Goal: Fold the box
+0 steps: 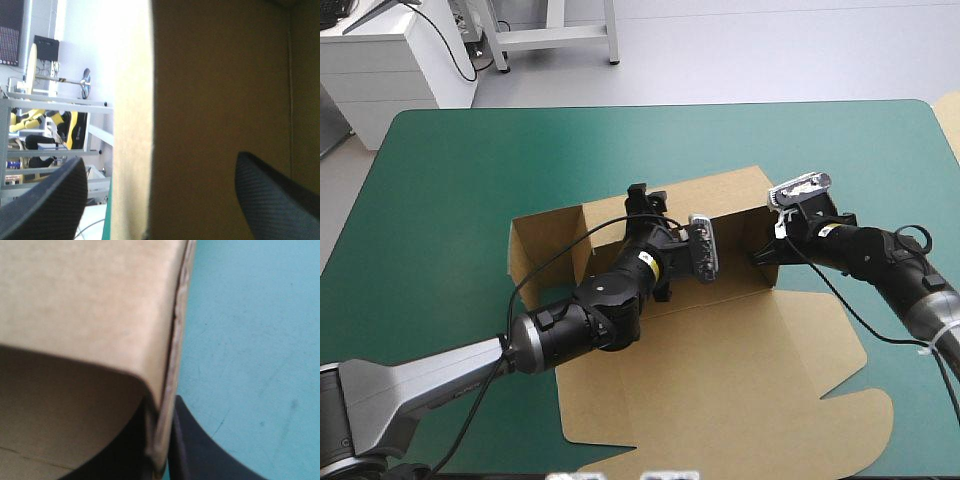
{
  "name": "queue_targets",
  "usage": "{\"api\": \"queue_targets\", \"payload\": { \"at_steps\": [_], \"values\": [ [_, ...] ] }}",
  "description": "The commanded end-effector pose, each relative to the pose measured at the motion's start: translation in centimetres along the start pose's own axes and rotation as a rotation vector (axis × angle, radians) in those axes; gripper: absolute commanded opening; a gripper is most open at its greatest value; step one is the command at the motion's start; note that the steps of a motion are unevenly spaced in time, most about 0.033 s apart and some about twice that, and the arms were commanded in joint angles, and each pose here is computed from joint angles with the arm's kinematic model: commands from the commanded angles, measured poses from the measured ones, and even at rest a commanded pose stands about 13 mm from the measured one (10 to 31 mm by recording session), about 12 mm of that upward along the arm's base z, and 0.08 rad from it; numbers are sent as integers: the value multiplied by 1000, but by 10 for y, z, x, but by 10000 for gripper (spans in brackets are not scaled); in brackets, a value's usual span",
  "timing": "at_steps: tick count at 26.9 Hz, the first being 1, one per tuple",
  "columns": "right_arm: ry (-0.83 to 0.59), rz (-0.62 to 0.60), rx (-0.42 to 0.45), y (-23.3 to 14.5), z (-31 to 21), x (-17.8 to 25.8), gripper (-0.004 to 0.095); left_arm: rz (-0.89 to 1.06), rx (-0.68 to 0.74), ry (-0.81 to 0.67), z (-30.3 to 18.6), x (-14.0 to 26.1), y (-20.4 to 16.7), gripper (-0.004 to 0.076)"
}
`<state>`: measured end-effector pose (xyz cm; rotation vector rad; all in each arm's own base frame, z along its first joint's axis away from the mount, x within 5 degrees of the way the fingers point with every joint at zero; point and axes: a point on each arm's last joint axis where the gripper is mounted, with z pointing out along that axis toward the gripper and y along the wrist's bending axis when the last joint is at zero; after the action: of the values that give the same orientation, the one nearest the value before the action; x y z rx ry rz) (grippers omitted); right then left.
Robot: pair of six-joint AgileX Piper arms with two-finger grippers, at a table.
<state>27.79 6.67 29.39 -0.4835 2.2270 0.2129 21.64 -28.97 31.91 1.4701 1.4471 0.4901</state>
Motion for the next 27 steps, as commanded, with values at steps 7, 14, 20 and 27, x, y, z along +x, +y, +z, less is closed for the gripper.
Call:
{"api": "queue_targets", "payload": {
  "at_steps": [7, 14, 20, 27],
  "values": [
    [-118, 15, 101, -8, -14, -17, -15, 121, -126, -79, -94, -48, 31, 568],
    [-117, 17, 99, -8, -14, -17, -16, 61, -114, 1, -116, -42, 58, 46],
    [-113, 16, 98, -8, -14, -17, -16, -72, 22, -7, -117, -35, 84, 16],
    [-107, 14, 96, -8, -14, -16, -16, -371, 129, 24, -102, 6, 135, 16]
  ]
}}
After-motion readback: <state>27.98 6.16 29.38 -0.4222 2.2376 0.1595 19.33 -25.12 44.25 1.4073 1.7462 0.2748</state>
